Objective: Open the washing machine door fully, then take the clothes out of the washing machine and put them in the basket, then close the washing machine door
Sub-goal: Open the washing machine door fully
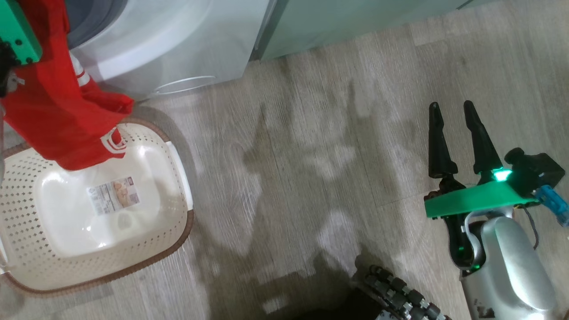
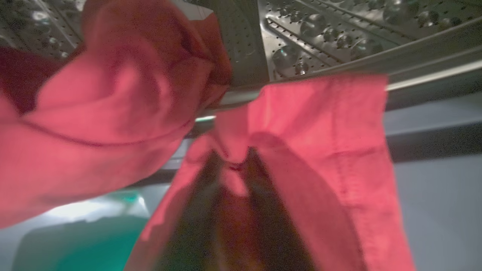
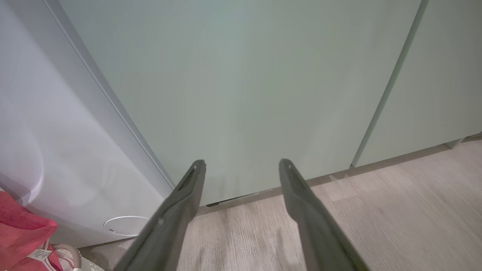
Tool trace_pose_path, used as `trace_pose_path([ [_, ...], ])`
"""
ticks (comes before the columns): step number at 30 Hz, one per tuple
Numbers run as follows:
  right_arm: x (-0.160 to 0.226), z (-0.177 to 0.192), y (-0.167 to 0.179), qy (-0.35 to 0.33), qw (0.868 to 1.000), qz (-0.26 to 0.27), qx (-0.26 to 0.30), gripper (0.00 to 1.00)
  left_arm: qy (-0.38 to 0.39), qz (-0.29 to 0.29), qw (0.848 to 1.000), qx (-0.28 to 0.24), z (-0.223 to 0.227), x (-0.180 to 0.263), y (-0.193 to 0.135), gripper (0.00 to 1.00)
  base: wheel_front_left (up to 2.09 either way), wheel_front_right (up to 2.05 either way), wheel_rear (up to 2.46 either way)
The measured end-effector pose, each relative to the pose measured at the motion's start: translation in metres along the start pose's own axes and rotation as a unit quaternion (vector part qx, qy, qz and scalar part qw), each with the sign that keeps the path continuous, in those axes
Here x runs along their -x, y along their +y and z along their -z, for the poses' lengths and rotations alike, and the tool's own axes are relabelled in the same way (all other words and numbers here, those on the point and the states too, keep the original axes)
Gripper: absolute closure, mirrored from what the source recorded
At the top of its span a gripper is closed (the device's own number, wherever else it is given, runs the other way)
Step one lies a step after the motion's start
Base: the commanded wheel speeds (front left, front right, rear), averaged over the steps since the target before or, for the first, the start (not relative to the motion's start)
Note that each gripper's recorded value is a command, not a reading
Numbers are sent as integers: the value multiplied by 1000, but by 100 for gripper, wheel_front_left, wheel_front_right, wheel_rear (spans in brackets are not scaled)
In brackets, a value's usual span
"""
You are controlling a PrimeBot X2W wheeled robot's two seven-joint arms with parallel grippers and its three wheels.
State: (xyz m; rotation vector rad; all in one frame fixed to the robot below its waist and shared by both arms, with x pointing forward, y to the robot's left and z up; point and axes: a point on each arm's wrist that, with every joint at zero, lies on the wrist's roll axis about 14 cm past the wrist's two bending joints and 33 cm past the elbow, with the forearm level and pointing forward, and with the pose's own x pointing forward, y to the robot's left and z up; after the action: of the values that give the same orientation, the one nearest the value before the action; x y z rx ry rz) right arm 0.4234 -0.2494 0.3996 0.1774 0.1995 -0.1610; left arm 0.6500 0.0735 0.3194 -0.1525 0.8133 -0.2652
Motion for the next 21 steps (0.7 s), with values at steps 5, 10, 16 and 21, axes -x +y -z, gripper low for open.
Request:
trace_pose_path([
  [5, 0, -6, 3, -9, 1000, -5, 1, 0, -12, -1, 1000, -4, 0, 8, -2, 100, 0, 0, 0],
  [10, 1, -18, 10, -25, 1000, -15, 3, 0, -39, 5, 999, -17, 1, 25, -11, 100, 0, 0, 0],
  [16, 7, -32, 19, -44, 999, -28, 3, 0, -57, 8, 998, -33, 20, 54, -16, 100, 0, 0, 0],
  [21, 19, -31, 32, -44, 998, -44, -5, 0, -69, 7, 996, -47, 39, 84, -18, 100, 0, 0, 0],
])
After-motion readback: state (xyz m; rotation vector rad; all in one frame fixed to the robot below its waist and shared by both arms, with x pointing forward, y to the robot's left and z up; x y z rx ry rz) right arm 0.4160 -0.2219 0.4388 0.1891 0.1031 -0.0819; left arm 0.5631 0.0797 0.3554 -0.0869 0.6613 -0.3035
